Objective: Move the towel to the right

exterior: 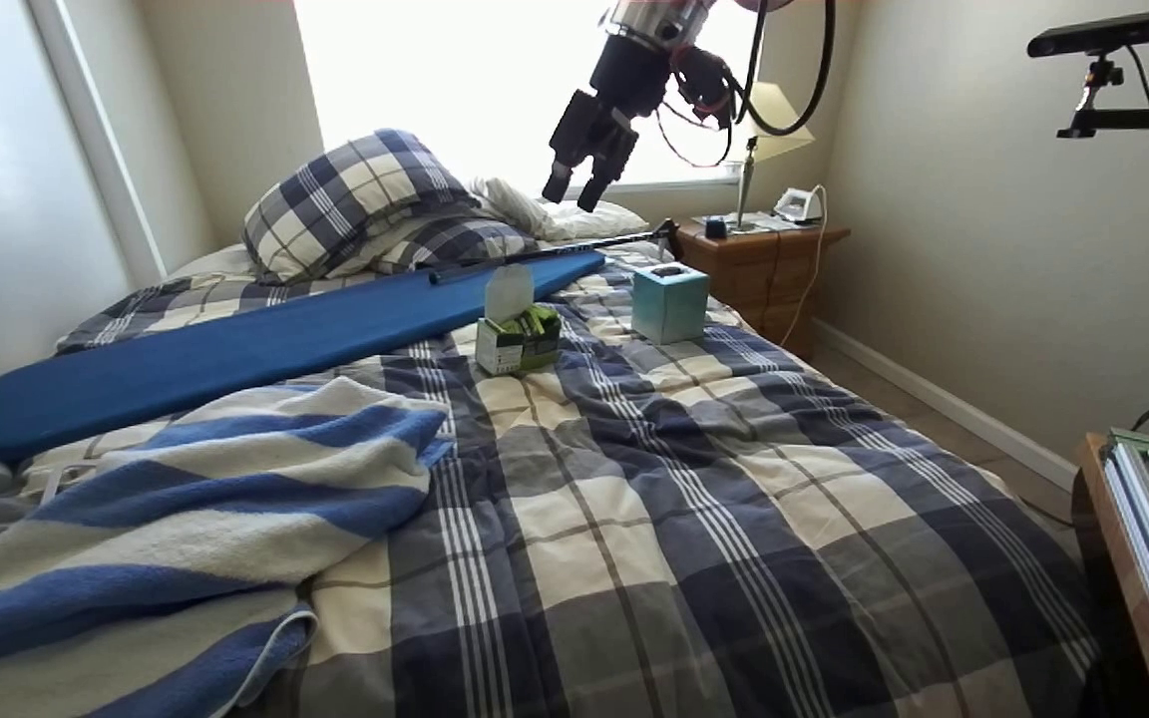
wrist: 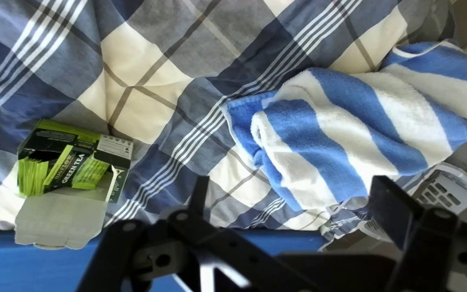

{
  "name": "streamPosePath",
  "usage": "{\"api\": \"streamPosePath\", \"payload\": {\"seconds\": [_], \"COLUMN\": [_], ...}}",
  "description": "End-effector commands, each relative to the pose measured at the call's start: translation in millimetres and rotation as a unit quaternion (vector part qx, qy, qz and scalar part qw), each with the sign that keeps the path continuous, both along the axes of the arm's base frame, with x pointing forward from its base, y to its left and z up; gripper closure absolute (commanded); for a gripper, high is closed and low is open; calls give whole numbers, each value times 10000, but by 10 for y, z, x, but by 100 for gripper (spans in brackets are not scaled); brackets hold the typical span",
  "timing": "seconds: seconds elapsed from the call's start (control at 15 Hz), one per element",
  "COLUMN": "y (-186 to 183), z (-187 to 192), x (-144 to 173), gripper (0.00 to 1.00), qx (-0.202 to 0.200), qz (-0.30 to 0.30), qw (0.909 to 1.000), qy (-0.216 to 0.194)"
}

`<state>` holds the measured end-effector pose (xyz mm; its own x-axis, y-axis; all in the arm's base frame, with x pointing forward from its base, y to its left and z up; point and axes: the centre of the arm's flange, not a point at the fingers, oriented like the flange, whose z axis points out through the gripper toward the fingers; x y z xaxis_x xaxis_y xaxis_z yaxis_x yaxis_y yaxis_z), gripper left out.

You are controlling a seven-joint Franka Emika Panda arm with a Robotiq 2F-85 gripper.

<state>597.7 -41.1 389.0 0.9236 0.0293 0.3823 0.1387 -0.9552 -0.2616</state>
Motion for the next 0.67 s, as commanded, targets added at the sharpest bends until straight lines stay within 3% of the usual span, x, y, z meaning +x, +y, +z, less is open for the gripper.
{"api": "streamPosePath", "payload": {"seconds": [0.0, 0.2, 0.6], "y": [-182, -215, 32], "z": [-312, -641, -1182], "x": [300, 511, 1208], "gripper": [0, 0, 0], "qx": [90, 258, 961], "qz": [-426, -738, -354], "qw": [9982, 9937, 9829], "qy": [-422, -801, -1533]}}
